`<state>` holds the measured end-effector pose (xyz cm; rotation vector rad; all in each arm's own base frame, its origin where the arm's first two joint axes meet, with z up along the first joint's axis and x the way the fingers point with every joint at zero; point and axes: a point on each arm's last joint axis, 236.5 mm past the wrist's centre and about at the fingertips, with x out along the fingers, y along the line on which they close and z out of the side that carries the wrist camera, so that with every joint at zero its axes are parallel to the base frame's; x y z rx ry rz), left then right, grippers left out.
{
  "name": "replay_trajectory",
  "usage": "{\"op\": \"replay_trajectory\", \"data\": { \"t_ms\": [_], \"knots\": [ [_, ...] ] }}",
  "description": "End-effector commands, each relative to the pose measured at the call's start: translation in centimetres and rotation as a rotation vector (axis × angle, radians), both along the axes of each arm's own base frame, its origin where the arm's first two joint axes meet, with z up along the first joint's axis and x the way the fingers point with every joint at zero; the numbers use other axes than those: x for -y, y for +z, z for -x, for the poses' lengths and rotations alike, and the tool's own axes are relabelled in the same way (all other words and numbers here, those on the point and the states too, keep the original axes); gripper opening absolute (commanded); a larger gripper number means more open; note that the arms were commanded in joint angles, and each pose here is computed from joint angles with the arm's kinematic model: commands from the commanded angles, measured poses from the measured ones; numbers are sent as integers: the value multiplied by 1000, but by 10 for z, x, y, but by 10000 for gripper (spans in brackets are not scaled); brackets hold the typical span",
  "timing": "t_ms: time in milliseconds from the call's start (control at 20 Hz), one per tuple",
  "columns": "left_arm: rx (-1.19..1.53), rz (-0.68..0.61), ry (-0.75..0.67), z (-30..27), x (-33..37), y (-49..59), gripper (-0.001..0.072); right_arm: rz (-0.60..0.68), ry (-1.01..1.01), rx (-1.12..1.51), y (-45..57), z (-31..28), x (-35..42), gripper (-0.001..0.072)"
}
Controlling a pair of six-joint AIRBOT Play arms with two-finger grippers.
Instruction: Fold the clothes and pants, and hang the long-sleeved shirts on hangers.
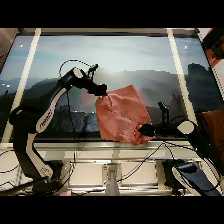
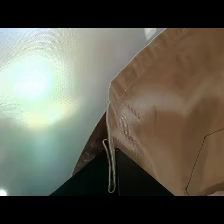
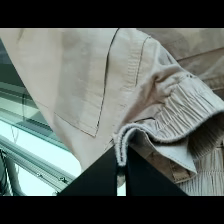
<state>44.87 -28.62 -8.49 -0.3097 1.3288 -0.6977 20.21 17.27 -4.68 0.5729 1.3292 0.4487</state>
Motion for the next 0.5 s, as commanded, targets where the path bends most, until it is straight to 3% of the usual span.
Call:
{"op": "replay_trajectory", "data": {
  "t_ms": [0,450],
  "knots": [
    [66,64,81,-24,8,12,16,-4,-32,35,3,-11,1,26],
    [489,155,412,-124,-54,147,14,102,-282,666,169,-184,41,24]
  ]
}}
